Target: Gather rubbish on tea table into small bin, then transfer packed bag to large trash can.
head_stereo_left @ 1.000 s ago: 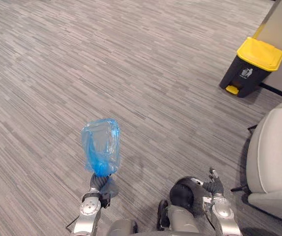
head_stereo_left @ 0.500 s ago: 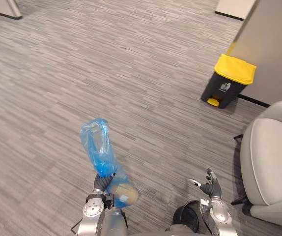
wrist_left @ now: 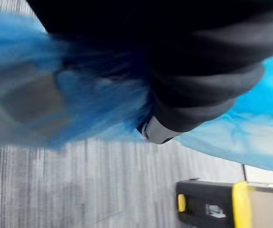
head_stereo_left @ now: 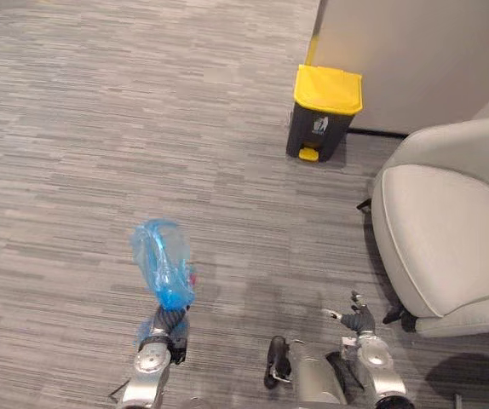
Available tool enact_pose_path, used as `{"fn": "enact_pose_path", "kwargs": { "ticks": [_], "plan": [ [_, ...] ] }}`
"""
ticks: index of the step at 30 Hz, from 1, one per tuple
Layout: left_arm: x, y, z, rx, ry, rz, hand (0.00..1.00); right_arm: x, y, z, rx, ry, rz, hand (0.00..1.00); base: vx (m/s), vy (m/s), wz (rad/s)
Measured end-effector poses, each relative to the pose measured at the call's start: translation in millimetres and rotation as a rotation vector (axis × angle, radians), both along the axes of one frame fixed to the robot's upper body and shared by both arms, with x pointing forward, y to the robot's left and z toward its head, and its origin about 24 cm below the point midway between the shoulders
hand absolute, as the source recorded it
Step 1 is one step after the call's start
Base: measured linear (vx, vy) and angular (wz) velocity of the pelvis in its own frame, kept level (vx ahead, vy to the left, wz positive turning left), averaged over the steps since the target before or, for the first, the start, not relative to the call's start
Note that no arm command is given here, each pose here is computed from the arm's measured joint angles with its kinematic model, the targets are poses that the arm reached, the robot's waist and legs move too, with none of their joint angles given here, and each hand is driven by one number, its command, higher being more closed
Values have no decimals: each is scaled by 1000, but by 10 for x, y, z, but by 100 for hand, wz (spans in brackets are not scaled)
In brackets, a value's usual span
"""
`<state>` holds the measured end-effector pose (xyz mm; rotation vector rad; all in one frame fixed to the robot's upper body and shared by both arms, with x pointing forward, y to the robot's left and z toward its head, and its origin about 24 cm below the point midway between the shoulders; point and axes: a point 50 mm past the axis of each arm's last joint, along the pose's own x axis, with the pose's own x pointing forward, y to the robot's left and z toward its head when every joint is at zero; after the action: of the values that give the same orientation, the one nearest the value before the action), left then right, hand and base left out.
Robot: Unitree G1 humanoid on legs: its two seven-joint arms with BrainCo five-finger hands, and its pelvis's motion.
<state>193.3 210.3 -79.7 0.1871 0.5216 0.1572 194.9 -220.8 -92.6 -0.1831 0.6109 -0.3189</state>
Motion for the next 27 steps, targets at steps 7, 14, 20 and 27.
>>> {"fn": "enact_pose_path", "kwargs": {
  "ticks": [7,14,20,27],
  "plan": [
    [47,-271,69,-88,-66,-10,100,-41,29,57,10,-41,-15,0,323,-92,-22],
    [-128,-256,-8,-97,-23,15,100,-13,118,64,34,-53,-11,0,257,220,-63],
    [-171,-155,-41,-84,-3,60,100,-118,86,-12,43,-13,-44,0,427,305,-39],
    [-117,2,36,-16,-25,42,100,-58,133,5,49,-24,-30,0,391,57,-35]
  ]
}}
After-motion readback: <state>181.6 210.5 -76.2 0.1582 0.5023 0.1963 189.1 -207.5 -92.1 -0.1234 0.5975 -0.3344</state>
